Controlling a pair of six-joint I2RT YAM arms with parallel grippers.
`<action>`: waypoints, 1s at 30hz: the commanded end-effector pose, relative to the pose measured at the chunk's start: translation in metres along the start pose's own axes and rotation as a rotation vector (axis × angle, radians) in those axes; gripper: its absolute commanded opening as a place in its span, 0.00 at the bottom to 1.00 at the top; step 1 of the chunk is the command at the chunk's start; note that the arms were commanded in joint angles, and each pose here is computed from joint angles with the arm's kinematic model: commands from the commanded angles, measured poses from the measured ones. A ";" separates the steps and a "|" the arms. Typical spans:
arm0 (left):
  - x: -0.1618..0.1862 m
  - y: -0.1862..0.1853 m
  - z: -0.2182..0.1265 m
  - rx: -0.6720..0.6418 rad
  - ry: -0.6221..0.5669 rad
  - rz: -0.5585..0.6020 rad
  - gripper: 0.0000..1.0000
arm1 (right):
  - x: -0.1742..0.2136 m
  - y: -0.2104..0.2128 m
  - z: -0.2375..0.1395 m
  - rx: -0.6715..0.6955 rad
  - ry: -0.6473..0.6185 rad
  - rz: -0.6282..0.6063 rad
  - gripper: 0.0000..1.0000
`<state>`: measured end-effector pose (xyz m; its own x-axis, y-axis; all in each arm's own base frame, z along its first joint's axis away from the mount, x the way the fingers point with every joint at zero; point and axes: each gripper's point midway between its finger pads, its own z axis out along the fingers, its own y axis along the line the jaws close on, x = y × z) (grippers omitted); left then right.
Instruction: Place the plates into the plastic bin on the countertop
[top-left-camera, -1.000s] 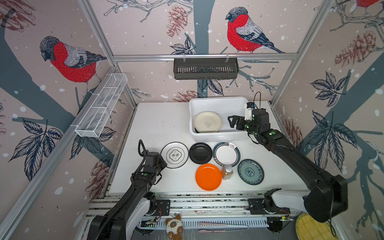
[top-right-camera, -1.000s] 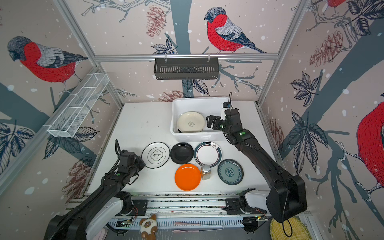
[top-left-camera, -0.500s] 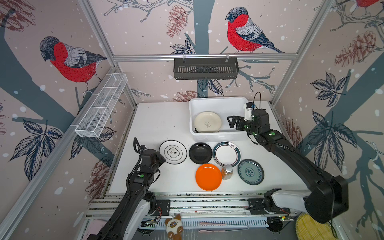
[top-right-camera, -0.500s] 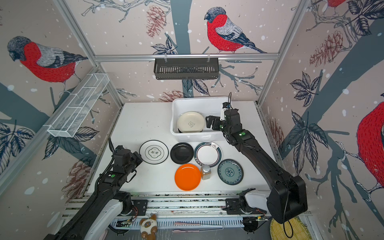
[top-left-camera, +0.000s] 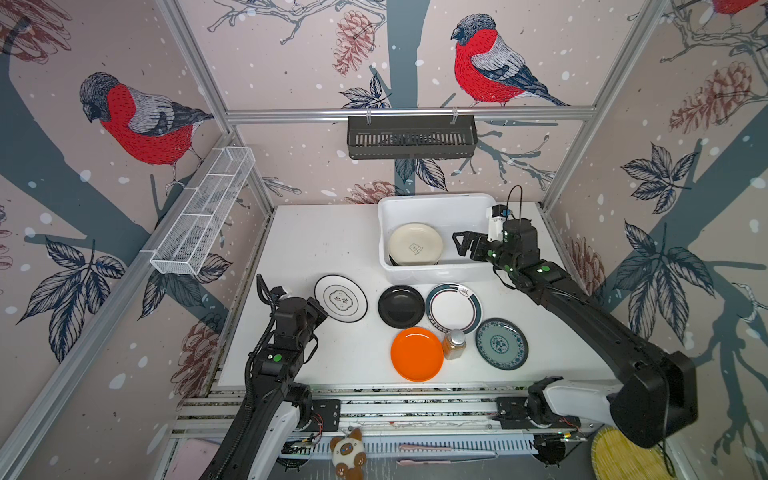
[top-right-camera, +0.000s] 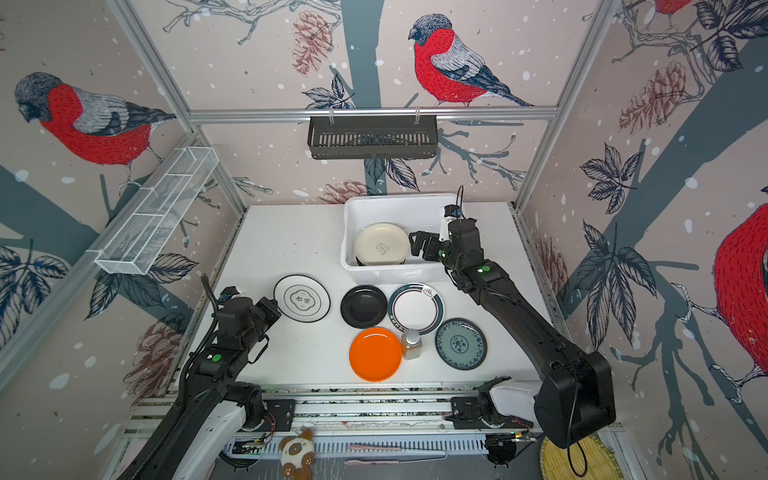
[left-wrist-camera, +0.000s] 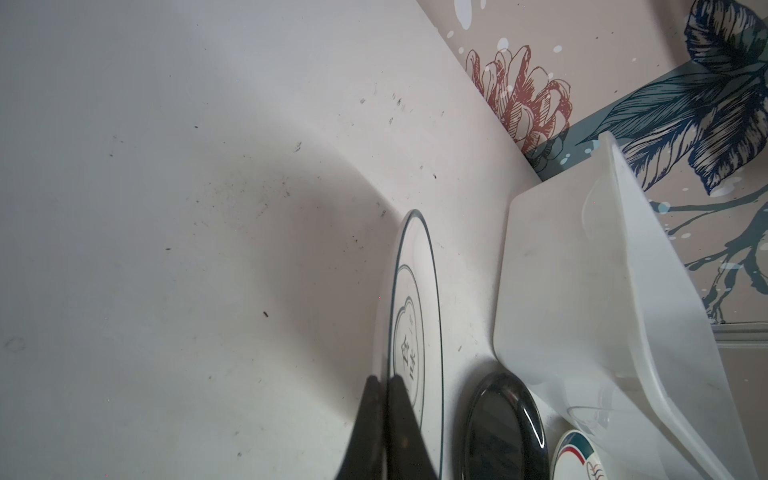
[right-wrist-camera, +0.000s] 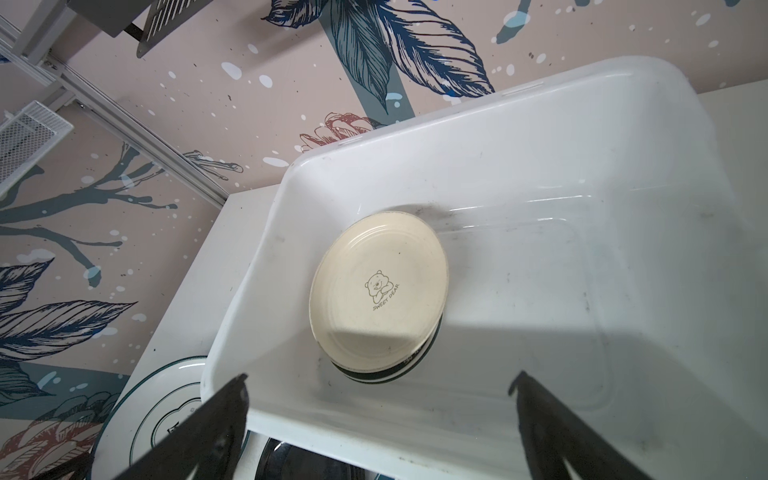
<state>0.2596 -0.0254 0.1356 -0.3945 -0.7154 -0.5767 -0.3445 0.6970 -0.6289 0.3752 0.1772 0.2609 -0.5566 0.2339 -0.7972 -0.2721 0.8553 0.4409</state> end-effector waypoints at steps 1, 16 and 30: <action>-0.016 -0.023 -0.004 0.078 -0.038 -0.021 0.00 | -0.006 0.007 -0.001 -0.029 -0.028 0.005 1.00; -0.057 -0.071 -0.025 0.200 -0.137 -0.018 0.00 | -0.002 0.021 0.003 -0.093 -0.008 0.018 1.00; -0.086 -0.093 -0.054 0.229 -0.219 0.033 0.00 | 0.012 0.041 0.011 -0.201 0.065 0.020 1.00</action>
<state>0.2790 -0.0273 0.2704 -0.2019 -0.7185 -0.6655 -0.1230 0.6928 -0.7106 0.3678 0.2107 0.2553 -0.6130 0.2187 -0.7592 -0.3621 0.7763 0.5160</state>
